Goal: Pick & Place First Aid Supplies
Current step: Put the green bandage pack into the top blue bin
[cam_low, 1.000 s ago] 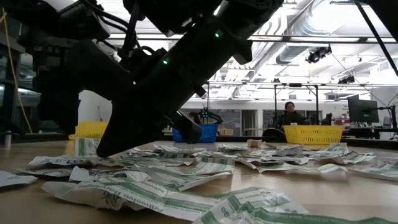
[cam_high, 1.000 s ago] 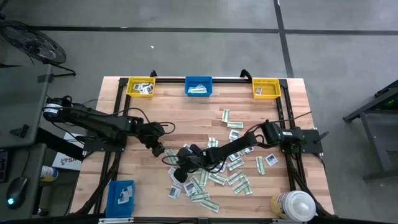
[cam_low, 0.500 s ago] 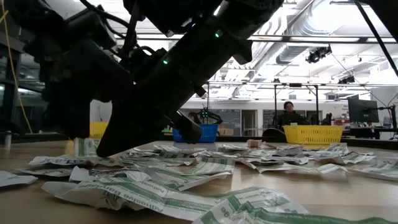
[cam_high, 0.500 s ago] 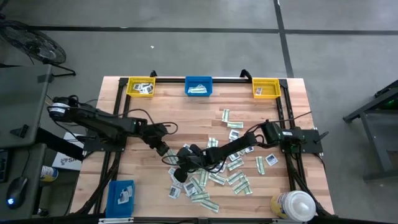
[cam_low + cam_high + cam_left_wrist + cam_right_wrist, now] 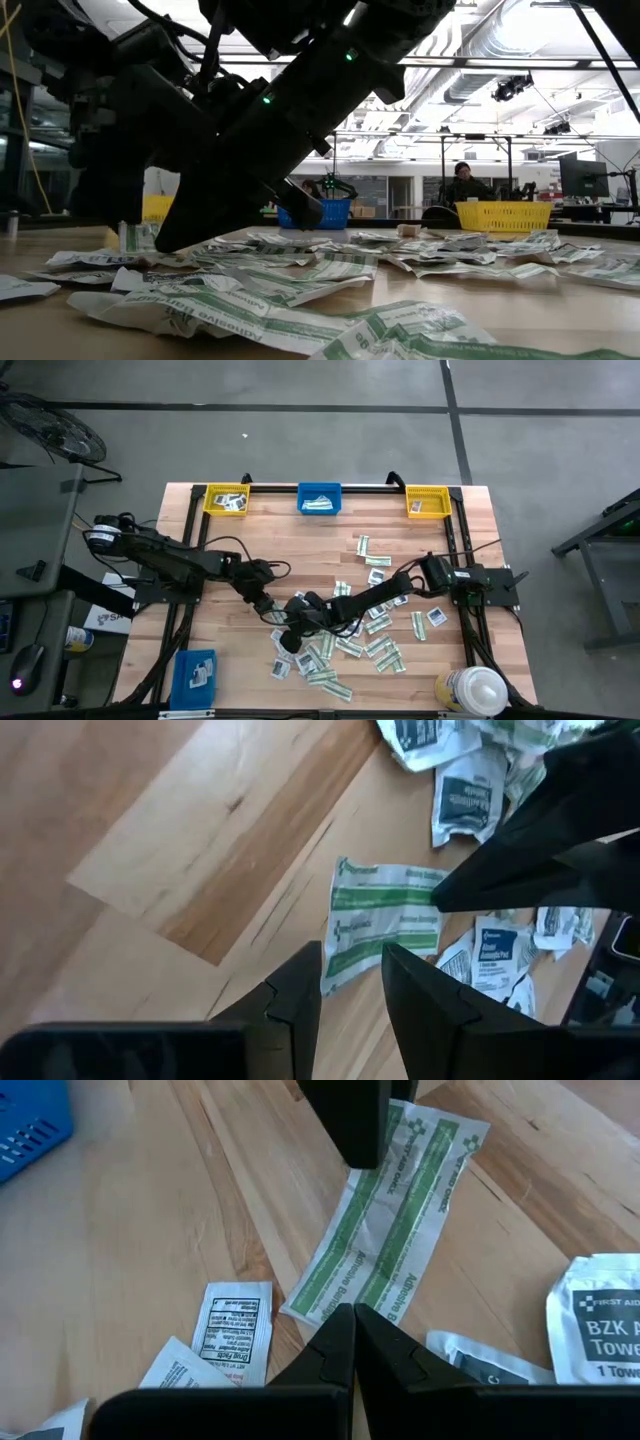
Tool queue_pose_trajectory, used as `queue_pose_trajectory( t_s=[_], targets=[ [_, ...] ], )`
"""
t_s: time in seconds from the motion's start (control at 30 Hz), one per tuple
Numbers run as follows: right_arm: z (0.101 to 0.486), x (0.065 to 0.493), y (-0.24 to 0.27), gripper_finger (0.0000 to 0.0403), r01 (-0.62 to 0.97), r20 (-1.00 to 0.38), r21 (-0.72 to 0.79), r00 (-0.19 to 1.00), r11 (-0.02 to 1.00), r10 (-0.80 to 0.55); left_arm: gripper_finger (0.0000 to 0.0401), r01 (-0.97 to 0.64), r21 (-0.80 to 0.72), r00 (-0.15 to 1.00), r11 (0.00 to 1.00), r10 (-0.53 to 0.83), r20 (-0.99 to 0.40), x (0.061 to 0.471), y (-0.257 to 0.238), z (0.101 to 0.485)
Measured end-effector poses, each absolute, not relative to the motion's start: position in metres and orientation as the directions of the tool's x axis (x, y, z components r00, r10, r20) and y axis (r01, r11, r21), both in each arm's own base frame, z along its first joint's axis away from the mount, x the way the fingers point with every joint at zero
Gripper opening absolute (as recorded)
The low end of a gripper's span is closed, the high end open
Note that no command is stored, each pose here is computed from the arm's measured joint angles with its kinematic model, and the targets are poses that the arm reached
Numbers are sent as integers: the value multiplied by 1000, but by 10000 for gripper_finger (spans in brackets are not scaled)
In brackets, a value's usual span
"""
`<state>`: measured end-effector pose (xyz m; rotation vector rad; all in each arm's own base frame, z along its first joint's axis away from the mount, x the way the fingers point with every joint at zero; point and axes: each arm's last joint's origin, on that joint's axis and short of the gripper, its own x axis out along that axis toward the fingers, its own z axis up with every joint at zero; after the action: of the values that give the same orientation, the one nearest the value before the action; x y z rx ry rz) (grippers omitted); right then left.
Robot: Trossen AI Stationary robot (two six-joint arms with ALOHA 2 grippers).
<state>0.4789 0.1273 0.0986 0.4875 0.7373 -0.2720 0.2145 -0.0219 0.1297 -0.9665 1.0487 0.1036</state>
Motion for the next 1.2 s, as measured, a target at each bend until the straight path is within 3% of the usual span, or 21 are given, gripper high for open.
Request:
queue_pose_trajectory(
  t_s=[0.1,0.23,0.67,1.0,1.2],
  targets=[
    [99,479,127,0,397,-698,324,713,859,-66,83,-504,-618,523,603,-356,-774,214,-22,128],
    [98,479,127,0,394,-700,327,712,859,-60,12,-506,-618,523,601,-357,-774,215,-22,127],
    [118,474,128,0,327,-709,334,705,884,7,1,-512,-620,521,595,-359,-775,215,-22,127],
    [191,461,109,0,334,-671,283,739,899,-63,1,-520,-625,528,583,-356,-771,215,-22,127],
    [241,438,97,0,373,-651,175,738,911,-177,0,-442,-700,643,561,-346,-683,226,-22,141]
  ],
)
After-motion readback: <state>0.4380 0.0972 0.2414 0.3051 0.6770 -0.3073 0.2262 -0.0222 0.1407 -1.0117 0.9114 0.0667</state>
